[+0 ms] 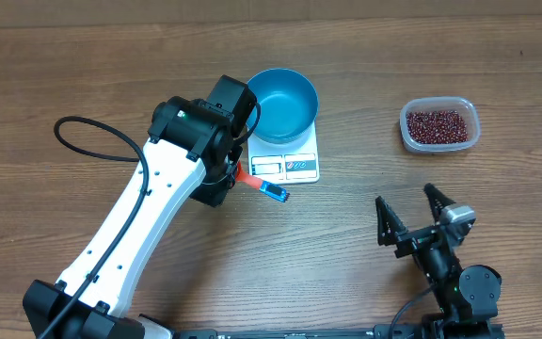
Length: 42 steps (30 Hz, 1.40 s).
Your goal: Scoop item into bowl and weigh 150g on scale
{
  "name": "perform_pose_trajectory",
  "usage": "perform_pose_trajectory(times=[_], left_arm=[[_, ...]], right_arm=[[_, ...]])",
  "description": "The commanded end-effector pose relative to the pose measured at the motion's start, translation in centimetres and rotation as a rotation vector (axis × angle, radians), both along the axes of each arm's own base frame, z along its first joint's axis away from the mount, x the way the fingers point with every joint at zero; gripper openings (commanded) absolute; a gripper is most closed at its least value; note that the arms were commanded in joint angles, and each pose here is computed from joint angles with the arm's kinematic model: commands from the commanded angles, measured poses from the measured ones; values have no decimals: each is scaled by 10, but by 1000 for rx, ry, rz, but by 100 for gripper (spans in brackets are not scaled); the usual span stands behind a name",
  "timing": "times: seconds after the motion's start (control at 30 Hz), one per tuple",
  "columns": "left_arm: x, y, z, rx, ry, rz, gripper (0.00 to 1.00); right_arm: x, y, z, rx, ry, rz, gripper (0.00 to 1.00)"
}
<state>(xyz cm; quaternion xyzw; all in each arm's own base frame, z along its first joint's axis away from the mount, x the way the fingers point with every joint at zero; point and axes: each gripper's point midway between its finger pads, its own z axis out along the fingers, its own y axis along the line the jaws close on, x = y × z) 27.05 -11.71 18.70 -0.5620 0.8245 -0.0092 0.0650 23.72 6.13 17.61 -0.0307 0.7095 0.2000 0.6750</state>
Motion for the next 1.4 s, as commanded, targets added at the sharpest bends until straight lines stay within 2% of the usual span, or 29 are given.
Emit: perform_pose_trajectory(times=[0.0,0.3,0.67,0.97,1.2,1.37], left_arm=[[-2,-4,7,-31,-14,32,4],[-9,-13,6,-74,23,21,4],[-10,-12,6,-70,27,21,4],[-10,-12,6,-73,25,32,4],[-10,-12,6,-77,25,68,4],[-10,-12,6,-85,23,140,4]], right_arm=[[-6,15,2,213,66,92,100],[-31,48,28,201,48,318,100],[-38,26,65,221,224,162,100],[-17,30,72,224,494,144,100],[-7,74,60,295,665,425,100],[1,97,64,349,686,611,100]])
